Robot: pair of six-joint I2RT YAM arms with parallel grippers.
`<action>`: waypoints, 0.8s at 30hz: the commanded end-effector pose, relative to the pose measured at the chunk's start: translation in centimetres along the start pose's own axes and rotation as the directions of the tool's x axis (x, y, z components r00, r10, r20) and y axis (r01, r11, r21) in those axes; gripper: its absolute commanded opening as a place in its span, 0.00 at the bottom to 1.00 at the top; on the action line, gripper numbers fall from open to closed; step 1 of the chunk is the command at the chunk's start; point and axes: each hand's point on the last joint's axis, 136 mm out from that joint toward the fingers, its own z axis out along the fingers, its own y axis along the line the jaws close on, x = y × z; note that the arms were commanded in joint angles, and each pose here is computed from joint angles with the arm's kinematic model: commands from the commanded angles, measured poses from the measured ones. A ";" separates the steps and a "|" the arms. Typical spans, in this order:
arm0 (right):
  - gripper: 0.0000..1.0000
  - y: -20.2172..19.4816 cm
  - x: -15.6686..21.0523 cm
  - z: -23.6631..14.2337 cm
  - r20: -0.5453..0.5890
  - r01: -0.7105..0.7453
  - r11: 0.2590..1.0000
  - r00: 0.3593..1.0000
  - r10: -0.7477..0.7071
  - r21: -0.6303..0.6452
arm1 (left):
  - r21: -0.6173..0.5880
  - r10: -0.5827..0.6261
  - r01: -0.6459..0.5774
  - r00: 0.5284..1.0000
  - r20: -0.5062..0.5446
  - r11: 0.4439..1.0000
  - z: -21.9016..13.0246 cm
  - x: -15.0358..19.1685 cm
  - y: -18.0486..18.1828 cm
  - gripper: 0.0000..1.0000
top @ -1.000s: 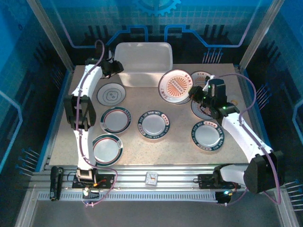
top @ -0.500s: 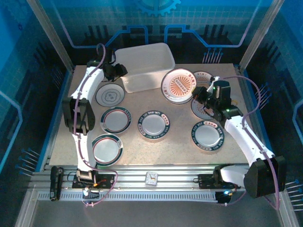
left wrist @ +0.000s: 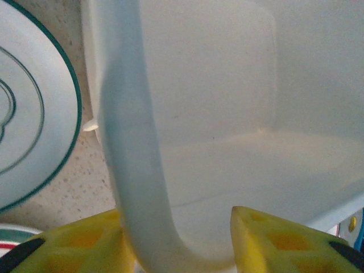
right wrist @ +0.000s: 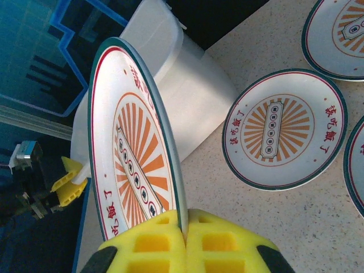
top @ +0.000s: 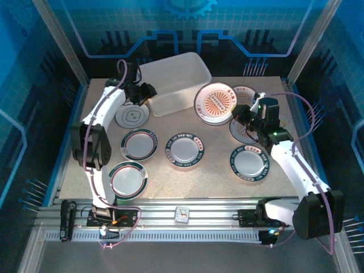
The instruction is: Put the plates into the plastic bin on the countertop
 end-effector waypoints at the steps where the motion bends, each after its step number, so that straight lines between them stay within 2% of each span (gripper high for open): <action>1: 0.00 2.0 -1.5 -1.1 0.045 0.005 0.997 0.999 -0.001 -0.077 | 0.081 -0.003 0.004 1.000 -0.015 0.997 -2.0 1.7 -2.5 0.55; 5: 0.00 1.9 -1.4 -1.0 0.043 0.004 0.997 0.999 -0.001 -0.075 | 0.095 0.010 -0.009 1.000 -0.002 0.995 -2.7 2.1 -2.9 0.66; 8: 0.00 2.1 -1.4 -0.9 0.035 0.001 0.997 0.999 0.001 -0.077 | 0.079 0.090 -0.093 0.995 0.044 0.993 -3.7 1.1 -3.3 0.74; 12: 0.00 2.2 -1.5 -0.9 0.024 0.006 0.997 1.000 -0.004 -0.072 | -0.012 0.261 -0.262 0.955 0.142 0.965 -5.6 -0.8 -3.3 0.75; 17: 0.00 1.8 -1.5 -0.9 0.017 0.014 0.999 1.000 -0.013 -0.039 | -0.140 0.442 -0.420 0.864 0.242 0.897 -6.6 -3.6 -2.9 0.77; 19: 0.00 1.8 -1.4 -0.9 0.012 0.012 0.999 1.000 -0.012 -0.032 | -0.150 0.474 -0.449 0.842 0.260 0.881 -6.6 -4.6 -3.2 0.78; 24: 0.00 2.0 -1.5 -1.3 0.009 0.028 1.000 1.000 -0.028 -0.014 | -0.142 0.492 -0.471 0.836 0.243 0.871 -5.7 -5.4 -3.7 0.78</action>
